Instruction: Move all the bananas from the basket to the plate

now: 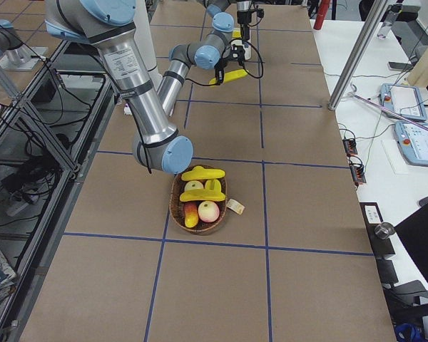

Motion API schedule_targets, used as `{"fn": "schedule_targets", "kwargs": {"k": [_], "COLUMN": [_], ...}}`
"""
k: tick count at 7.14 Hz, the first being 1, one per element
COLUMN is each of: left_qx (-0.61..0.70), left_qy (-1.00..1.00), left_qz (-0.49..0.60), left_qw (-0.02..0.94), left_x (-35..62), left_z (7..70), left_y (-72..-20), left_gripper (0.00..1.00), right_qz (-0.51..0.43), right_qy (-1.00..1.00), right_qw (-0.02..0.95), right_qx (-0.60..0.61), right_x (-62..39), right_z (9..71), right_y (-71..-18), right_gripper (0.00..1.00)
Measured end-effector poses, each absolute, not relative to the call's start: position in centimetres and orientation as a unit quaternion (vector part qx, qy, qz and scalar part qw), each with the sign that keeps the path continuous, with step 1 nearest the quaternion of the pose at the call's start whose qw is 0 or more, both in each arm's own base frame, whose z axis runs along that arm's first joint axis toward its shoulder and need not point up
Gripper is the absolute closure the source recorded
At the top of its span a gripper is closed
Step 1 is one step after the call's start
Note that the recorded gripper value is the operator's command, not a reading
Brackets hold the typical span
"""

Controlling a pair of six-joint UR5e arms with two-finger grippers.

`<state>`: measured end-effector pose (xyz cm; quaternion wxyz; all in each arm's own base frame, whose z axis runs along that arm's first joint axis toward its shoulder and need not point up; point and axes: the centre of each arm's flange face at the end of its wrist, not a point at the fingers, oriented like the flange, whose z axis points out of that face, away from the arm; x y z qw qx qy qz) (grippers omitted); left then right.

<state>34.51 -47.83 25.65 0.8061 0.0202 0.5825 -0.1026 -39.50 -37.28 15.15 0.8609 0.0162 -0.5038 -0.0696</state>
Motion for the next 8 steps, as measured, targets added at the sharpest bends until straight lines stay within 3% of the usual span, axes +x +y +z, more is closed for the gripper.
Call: {"fn": "schedule_targets", "kwargs": {"k": [3, 8], "left_qx": [-0.024, -0.047], "left_qy": [0.694, 0.738], "left_qz": [-0.131, -0.102], "left_qw": [0.708, 0.665], "left_x": [38.5, 43.3], "left_z": [21.6, 14.4], "left_y": [-45.8, -41.7], "left_gripper": [0.01, 0.06], "right_qz": [-0.041, -0.044], "right_qy": [-0.518, -0.523], "right_qw": [0.855, 0.851], "right_qx": [0.012, 0.015], "right_x": [-43.8, -45.0], "right_z": [11.6, 10.1], "right_y": [-35.5, -35.1], "right_gripper": [0.99, 0.99]}}
